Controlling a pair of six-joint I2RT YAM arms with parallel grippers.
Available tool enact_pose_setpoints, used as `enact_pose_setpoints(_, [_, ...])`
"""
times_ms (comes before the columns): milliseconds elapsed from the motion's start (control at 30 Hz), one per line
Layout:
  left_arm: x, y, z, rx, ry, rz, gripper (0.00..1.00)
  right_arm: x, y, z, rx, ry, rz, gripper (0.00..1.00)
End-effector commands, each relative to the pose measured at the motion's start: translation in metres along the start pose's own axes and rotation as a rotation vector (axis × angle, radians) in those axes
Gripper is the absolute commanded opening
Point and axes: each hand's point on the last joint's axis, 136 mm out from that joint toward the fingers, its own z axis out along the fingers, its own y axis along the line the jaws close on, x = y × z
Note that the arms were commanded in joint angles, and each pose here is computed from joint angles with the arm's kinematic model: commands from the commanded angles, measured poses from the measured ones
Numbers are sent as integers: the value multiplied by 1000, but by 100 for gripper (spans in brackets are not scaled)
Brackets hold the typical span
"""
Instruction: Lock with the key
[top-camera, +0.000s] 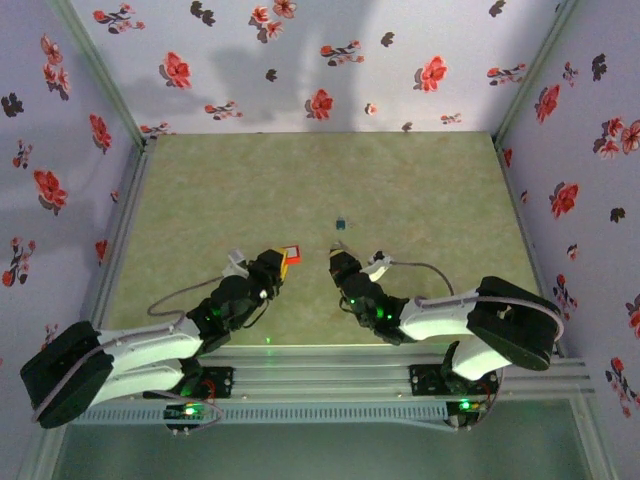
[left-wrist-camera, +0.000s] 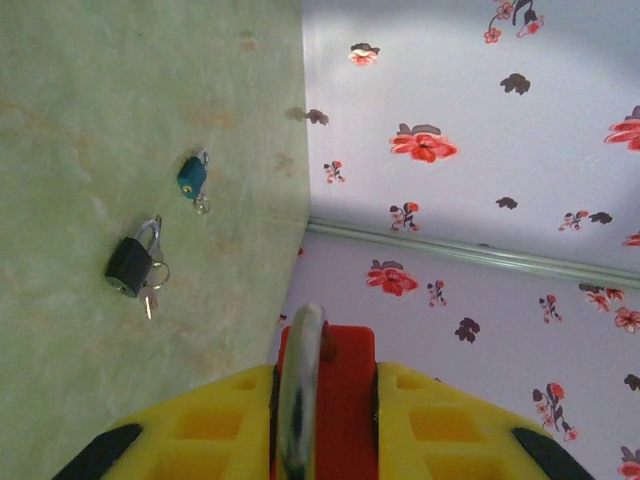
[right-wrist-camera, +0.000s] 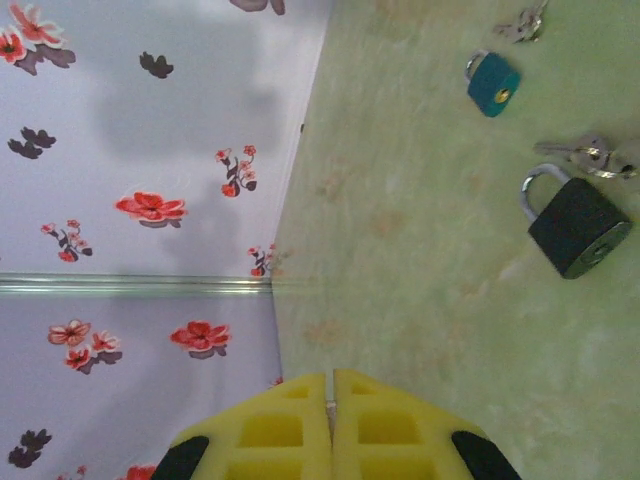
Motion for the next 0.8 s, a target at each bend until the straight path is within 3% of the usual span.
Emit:
enact_pose_setpoints(0, [-9,-7,-2,17,-47,31,0,-21,-1,-6,3,-84,4,0])
enact_pose_setpoints(367, [-11,-5,-6,-39,-51,139,0,-46,7,-13,28,-64,-60,0])
enact_pose_setpoints(600, [-14,10,-16,-135,-8,261,0,-62,25,-32,70,-43,-284,0])
enact_pose_setpoints(767, [-13,30,-20,-220,99,318,0,-69,40,-46,54,-5,-442,0])
